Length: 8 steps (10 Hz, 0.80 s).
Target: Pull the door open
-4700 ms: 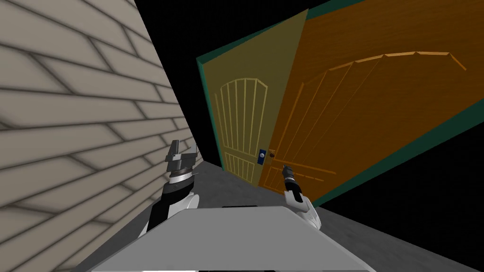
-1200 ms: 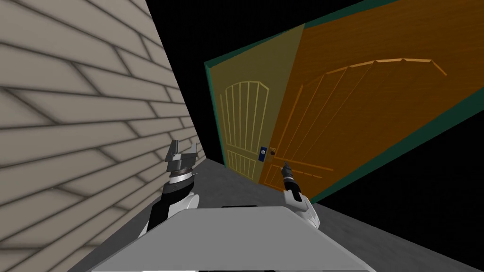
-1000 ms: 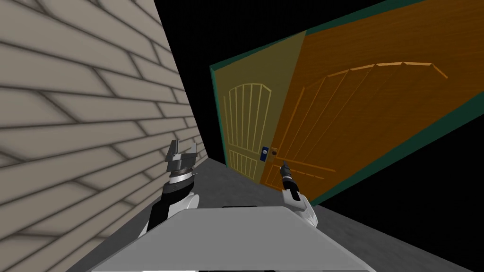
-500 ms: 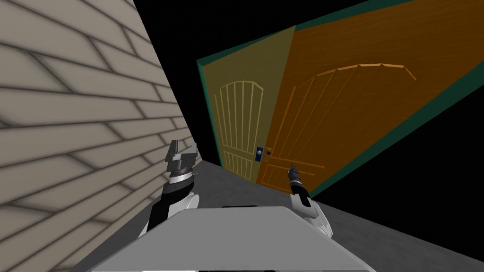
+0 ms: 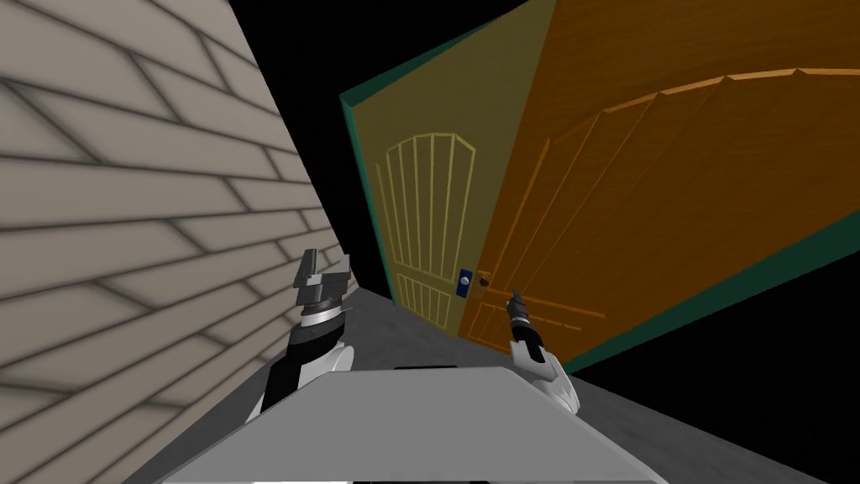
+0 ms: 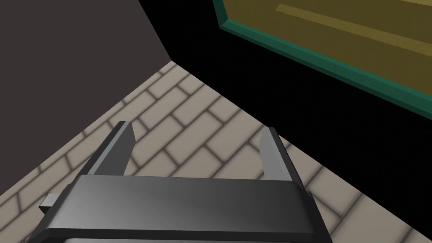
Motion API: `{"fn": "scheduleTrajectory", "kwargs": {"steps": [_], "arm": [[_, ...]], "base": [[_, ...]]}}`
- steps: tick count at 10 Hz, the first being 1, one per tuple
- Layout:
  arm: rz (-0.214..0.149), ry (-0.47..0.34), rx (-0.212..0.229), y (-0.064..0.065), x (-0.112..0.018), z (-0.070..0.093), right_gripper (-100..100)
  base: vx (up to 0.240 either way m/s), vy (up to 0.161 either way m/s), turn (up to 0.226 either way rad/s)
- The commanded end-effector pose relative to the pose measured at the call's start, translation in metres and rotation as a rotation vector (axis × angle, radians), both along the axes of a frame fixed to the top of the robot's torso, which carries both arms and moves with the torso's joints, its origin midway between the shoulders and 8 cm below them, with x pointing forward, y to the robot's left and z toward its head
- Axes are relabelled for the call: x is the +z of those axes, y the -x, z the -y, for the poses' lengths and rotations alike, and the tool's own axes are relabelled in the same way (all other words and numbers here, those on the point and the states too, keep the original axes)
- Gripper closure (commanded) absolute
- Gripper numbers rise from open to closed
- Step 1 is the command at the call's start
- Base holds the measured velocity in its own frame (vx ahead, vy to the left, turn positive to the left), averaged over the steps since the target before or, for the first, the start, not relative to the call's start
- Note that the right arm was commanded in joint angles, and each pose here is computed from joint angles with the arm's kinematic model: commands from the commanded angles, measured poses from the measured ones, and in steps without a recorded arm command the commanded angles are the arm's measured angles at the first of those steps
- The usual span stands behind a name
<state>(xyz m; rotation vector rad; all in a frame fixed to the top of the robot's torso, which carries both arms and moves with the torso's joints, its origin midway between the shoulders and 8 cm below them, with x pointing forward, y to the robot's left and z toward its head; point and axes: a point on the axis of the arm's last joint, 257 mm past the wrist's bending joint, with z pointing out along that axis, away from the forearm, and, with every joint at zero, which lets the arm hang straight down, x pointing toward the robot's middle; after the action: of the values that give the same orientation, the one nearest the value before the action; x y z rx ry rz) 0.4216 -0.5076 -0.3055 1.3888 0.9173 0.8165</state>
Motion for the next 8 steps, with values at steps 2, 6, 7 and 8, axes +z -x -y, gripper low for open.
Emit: {"fn": "scheduleTrajectory", "kwargs": {"steps": [2, 6, 7, 8], "arm": [[0.033, -0.017, 0.051, -0.023, 0.006, -0.031, -100], [0.035, -0.019, 0.055, -0.025, 0.007, -0.034, 100], [0.035, -0.019, 0.055, -0.025, 0.007, -0.034, 100], [0.035, -0.019, 0.055, -0.025, 0.007, -0.034, 100]], "base": [[0.191, 0.073, 0.179], [0.064, 0.044, 0.033], [-0.029, -0.015, 0.03], [-0.015, -0.007, 0.012]]}}
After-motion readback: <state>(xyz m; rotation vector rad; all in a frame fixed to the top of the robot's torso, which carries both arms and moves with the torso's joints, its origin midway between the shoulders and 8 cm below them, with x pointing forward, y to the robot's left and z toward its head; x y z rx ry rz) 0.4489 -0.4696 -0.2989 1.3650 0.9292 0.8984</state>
